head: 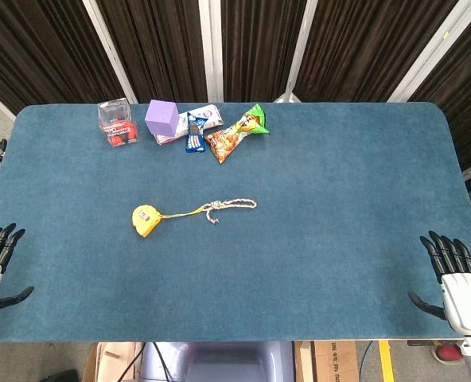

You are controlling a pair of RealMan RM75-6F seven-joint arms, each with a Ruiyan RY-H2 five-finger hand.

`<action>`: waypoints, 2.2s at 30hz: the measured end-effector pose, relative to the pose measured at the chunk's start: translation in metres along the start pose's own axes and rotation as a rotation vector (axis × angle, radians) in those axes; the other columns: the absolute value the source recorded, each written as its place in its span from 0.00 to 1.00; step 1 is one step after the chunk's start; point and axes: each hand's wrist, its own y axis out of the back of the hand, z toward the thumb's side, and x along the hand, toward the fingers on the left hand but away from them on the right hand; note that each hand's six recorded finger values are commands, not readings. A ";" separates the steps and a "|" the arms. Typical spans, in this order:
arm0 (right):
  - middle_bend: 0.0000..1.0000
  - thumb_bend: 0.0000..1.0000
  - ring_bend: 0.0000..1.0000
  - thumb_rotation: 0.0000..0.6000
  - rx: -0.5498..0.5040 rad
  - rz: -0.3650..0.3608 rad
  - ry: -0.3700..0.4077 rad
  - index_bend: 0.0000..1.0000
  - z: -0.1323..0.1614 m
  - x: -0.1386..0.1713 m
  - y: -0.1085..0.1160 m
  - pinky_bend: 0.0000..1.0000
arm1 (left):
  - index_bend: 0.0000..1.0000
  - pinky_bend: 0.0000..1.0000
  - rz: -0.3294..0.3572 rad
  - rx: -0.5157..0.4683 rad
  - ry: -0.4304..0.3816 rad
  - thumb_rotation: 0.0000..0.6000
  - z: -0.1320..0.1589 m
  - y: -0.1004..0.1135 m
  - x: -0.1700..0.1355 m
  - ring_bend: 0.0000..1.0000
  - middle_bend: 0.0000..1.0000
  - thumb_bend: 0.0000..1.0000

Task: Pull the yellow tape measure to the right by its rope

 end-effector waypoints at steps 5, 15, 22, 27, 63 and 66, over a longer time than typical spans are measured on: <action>0.00 0.18 0.00 1.00 -0.002 0.002 0.000 0.00 0.000 0.000 0.000 0.00 | 0.00 0.00 0.001 -0.001 0.001 1.00 0.000 0.000 0.000 0.00 0.00 0.00; 0.00 0.18 0.00 1.00 -0.016 -0.001 0.012 0.00 0.005 -0.005 0.001 0.00 | 0.00 0.00 0.004 -0.006 0.003 1.00 -0.001 0.001 0.000 0.00 0.00 0.00; 0.00 0.18 0.00 1.00 -0.059 -0.023 0.059 0.00 0.026 -0.033 0.003 0.00 | 0.00 0.00 0.009 -0.013 0.009 1.00 -0.002 0.002 0.001 0.00 0.00 0.00; 0.00 0.18 0.00 1.00 -0.135 -0.033 0.131 0.12 0.064 -0.067 0.004 0.00 | 0.00 0.00 0.005 -0.021 0.020 1.00 -0.005 0.003 0.002 0.00 0.00 0.00; 0.12 0.30 0.00 1.00 -0.251 0.125 0.152 0.49 0.256 -0.238 -0.121 0.00 | 0.00 0.00 -0.048 -0.066 0.066 1.00 -0.013 -0.003 0.009 0.00 0.00 0.00; 0.13 0.31 0.00 1.00 -0.261 0.128 0.126 0.51 0.258 -0.245 -0.128 0.00 | 0.00 0.00 -0.046 -0.063 0.064 1.00 -0.013 -0.002 0.009 0.00 0.00 0.00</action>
